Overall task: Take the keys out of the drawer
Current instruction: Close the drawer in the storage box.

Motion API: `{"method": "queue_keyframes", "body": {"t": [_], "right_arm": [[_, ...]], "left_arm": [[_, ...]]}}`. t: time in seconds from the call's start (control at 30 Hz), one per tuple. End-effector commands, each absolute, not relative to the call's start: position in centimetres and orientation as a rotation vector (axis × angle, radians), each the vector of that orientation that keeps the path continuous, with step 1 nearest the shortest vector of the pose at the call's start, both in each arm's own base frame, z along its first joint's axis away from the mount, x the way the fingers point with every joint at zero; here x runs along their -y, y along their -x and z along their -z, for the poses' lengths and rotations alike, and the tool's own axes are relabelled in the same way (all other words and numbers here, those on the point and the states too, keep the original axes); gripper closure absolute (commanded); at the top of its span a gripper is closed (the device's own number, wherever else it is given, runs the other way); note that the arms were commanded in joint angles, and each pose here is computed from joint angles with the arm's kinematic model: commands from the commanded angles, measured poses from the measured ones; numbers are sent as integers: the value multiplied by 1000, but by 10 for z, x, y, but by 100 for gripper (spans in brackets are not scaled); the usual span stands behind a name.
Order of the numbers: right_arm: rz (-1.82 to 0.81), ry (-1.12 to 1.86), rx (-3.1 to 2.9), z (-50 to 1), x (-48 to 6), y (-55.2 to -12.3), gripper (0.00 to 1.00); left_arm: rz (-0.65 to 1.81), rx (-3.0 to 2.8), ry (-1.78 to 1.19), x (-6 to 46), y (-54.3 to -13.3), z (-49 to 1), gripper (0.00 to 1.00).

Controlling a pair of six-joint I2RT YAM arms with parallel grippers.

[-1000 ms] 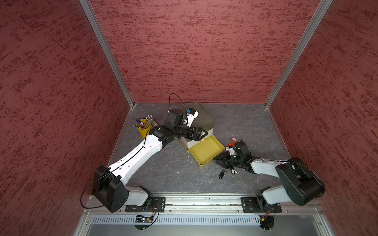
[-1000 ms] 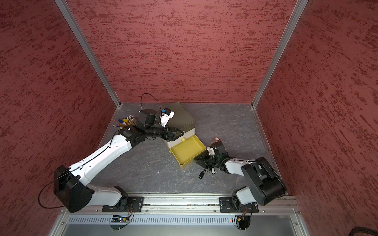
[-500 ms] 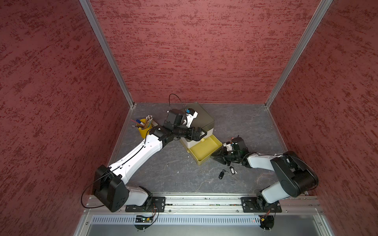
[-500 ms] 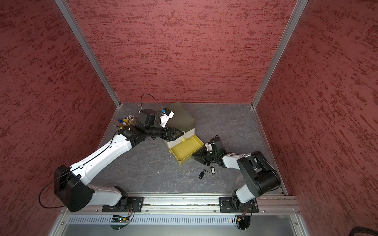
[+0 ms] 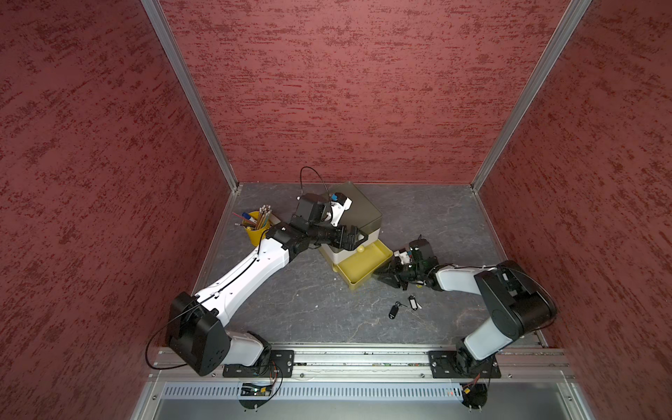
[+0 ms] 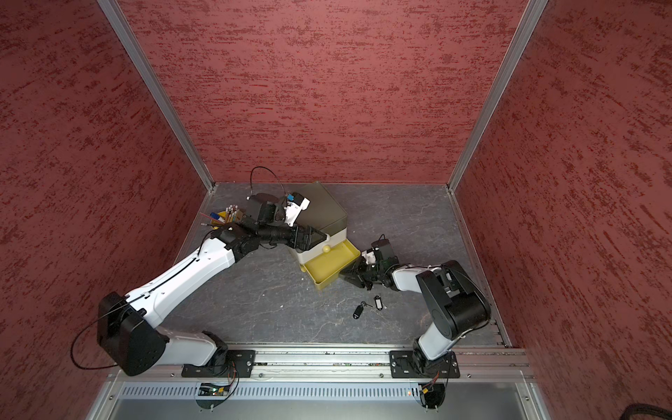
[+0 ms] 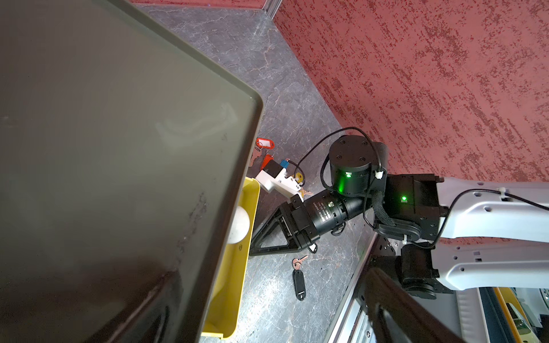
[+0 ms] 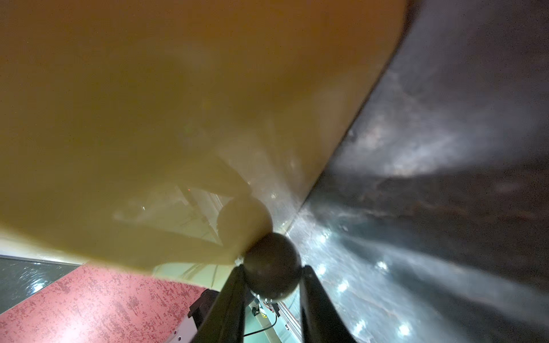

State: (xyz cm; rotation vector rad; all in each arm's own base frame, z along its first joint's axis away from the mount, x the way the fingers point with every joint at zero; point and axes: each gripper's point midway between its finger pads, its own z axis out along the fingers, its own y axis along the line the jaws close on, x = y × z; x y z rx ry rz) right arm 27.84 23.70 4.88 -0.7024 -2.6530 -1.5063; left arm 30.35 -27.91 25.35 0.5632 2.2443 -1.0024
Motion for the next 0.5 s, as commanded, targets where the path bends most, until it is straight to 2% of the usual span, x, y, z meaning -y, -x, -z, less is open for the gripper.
{"method": "queue_keyframes", "body": {"t": [0.0,0.47], "right_arm": [[1455,829,2788,-36,-221,-309,69],[1498,859,2768,-33,-227,-325,69]], "left_arm": [[999,-2270,-574,277,-303,-243,0],[1004,-2274,-573,275,-305,-241,0]]}}
